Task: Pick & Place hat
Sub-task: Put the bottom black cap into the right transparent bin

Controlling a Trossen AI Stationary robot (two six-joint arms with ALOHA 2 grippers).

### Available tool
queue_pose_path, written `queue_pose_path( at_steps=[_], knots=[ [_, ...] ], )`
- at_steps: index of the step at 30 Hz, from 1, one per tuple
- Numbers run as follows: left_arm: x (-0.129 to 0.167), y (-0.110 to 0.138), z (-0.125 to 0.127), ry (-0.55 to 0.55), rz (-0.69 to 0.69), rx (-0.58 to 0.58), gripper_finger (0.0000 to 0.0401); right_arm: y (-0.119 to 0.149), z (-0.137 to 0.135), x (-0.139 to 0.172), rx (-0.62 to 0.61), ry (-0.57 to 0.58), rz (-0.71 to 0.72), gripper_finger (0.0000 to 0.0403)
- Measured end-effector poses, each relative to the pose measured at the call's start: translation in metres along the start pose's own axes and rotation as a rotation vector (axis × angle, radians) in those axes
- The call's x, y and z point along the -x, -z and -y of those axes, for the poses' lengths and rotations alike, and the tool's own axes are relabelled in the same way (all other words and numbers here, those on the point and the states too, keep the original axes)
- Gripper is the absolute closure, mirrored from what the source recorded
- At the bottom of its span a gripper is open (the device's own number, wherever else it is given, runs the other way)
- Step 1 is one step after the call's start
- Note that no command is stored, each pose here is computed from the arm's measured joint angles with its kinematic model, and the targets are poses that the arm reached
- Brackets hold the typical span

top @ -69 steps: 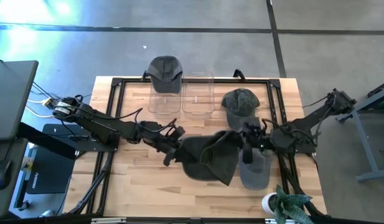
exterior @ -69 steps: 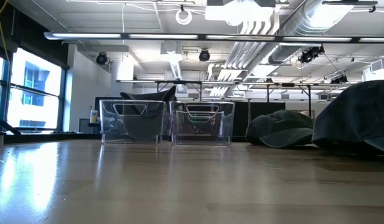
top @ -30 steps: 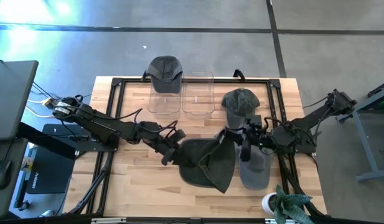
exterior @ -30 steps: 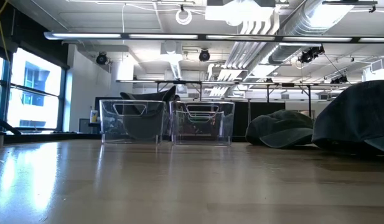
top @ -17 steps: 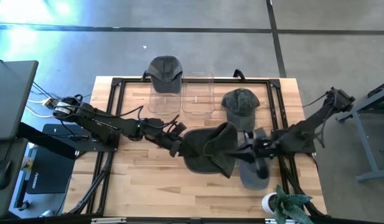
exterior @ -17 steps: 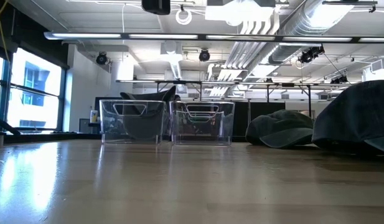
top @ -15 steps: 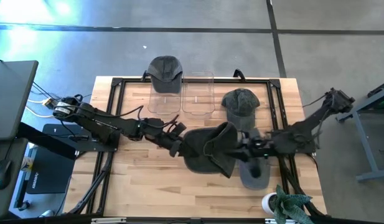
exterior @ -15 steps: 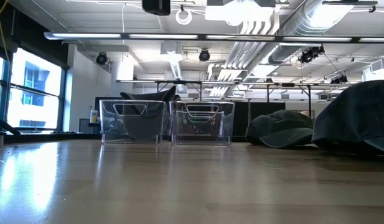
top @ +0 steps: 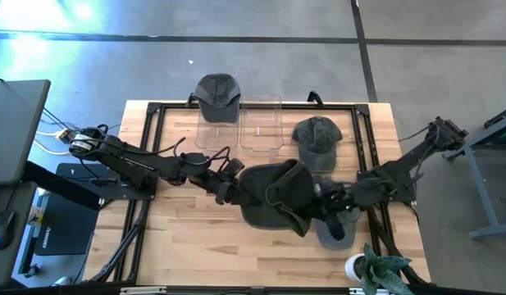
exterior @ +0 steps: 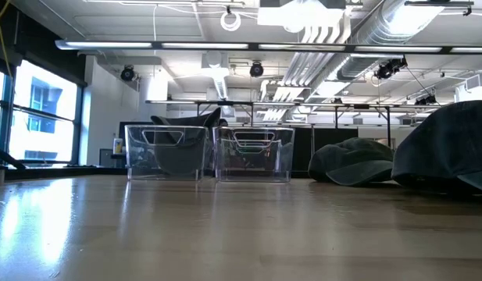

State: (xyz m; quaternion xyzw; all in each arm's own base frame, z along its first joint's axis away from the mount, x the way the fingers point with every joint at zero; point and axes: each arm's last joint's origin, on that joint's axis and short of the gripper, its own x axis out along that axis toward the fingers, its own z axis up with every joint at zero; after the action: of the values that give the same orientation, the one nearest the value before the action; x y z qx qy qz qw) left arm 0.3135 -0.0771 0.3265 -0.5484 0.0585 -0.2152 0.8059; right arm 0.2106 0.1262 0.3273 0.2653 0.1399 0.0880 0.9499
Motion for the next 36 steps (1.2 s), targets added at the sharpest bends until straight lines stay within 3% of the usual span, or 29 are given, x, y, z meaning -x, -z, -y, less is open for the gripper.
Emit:
queue_pose_path(
  at_steps=[10, 17, 21, 28, 36],
  knots=[
    [0.000, 0.003, -0.009, -0.087, -0.036, 0.009, 0.0401, -0.021, -0.004, 0.036, 0.006, 0.085, 0.208, 0.0401],
    [0.000, 0.004, -0.008, -0.075, -0.059, 0.010, 0.0401, -0.019, 0.015, 0.023, -0.010, 0.438, 0.348, 0.0402],
    [0.000, 0.004, -0.008, -0.075, -0.061, 0.014, 0.0401, -0.019, 0.016, 0.023, -0.011, 0.502, 0.394, 0.0399],
    [0.000, 0.004, -0.008, -0.077, -0.059, 0.036, 0.0401, -0.025, 0.008, 0.040, -0.005, 0.351, 0.352, 0.0401],
    [0.000, 0.003, -0.009, -0.103, -0.010, 0.035, 0.0401, -0.029, -0.015, 0.018, 0.063, -0.063, 0.297, 0.0402]
  ],
)
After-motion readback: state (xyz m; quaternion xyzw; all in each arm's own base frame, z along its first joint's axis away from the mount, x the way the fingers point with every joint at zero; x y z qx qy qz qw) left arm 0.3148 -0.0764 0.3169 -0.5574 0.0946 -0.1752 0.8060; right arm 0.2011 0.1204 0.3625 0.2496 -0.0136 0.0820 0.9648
